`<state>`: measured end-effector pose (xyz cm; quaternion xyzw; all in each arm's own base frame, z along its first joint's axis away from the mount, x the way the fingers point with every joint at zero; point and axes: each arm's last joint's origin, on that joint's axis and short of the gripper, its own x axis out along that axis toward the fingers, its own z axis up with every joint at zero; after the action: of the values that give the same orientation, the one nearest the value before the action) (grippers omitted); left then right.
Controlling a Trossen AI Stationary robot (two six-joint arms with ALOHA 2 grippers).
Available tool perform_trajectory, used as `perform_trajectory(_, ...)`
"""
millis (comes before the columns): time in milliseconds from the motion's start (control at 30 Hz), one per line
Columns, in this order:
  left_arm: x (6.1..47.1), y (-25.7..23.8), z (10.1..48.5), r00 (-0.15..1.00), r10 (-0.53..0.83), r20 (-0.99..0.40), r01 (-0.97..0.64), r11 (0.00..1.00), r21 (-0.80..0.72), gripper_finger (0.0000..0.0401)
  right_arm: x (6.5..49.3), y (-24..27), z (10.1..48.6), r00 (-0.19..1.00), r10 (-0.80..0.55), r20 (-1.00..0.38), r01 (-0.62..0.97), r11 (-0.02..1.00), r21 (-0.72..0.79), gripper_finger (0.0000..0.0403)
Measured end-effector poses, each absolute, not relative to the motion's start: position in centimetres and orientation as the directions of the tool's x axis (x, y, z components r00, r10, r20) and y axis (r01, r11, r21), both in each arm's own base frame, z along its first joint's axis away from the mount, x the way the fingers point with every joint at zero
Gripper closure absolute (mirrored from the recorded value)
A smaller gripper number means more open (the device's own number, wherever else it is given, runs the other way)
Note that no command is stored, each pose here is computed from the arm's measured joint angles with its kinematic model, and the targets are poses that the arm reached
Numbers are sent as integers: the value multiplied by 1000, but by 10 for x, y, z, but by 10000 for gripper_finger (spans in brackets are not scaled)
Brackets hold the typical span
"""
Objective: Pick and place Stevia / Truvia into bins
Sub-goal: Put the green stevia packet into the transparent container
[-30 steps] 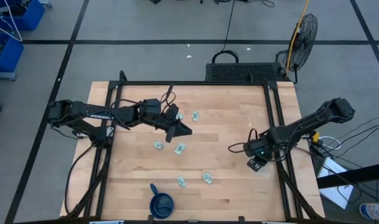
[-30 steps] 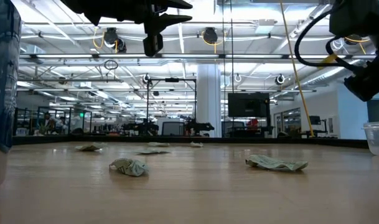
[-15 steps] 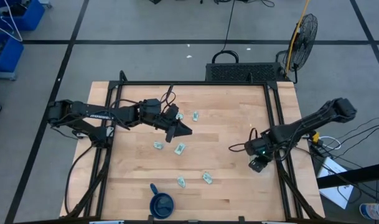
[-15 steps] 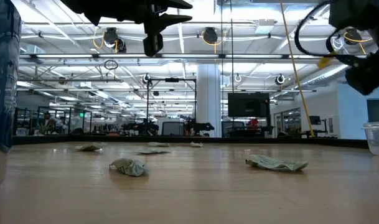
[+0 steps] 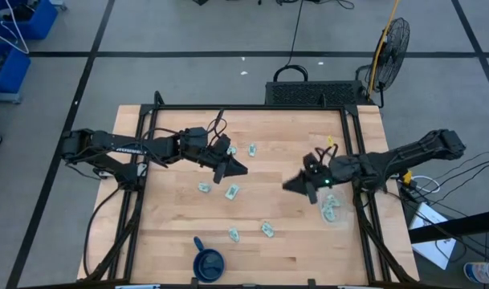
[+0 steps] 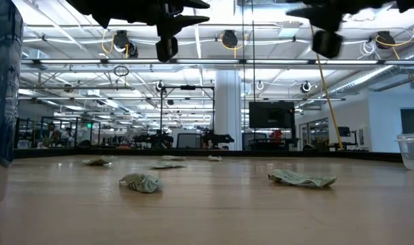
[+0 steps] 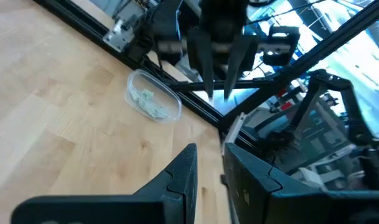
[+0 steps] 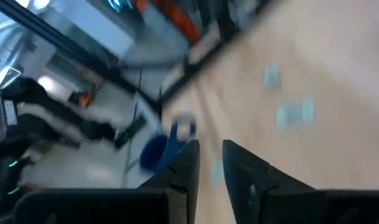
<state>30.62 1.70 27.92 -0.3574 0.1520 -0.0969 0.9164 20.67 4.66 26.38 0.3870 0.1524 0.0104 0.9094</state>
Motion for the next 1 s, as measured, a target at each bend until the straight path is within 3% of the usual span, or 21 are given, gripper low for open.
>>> perform_trajectory(200,293,16,298,940,-306,-151,155,777,-610,316,238,24,273,1000,22,-21,-8,861,509,337)
perform_trajectory(367,274,25,320,961,-259,-92,162,804,-572,316,272,0,283,989,72,131,-125,876,465,314)
perform_trajectory(467,259,29,331,969,-234,-81,148,809,-568,316,293,-17,286,998,65,27,-70,905,420,298)
perform_trajectory(567,242,32,340,977,-202,-76,125,817,-563,316,310,-40,282,977,14,-211,64,931,359,283)
perform_trajectory(733,222,33,346,989,-80,-124,5,859,-513,316,324,-85,249,807,-226,-546,395,893,214,273)
perform_trajectory(833,216,33,345,987,-33,-155,-50,860,-507,316,331,-107,216,742,-262,-618,493,838,236,277)
perform_trajectory(1000,217,33,340,980,-28,-196,-76,859,-506,316,346,-120,170,697,-243,-674,518,821,240,289)
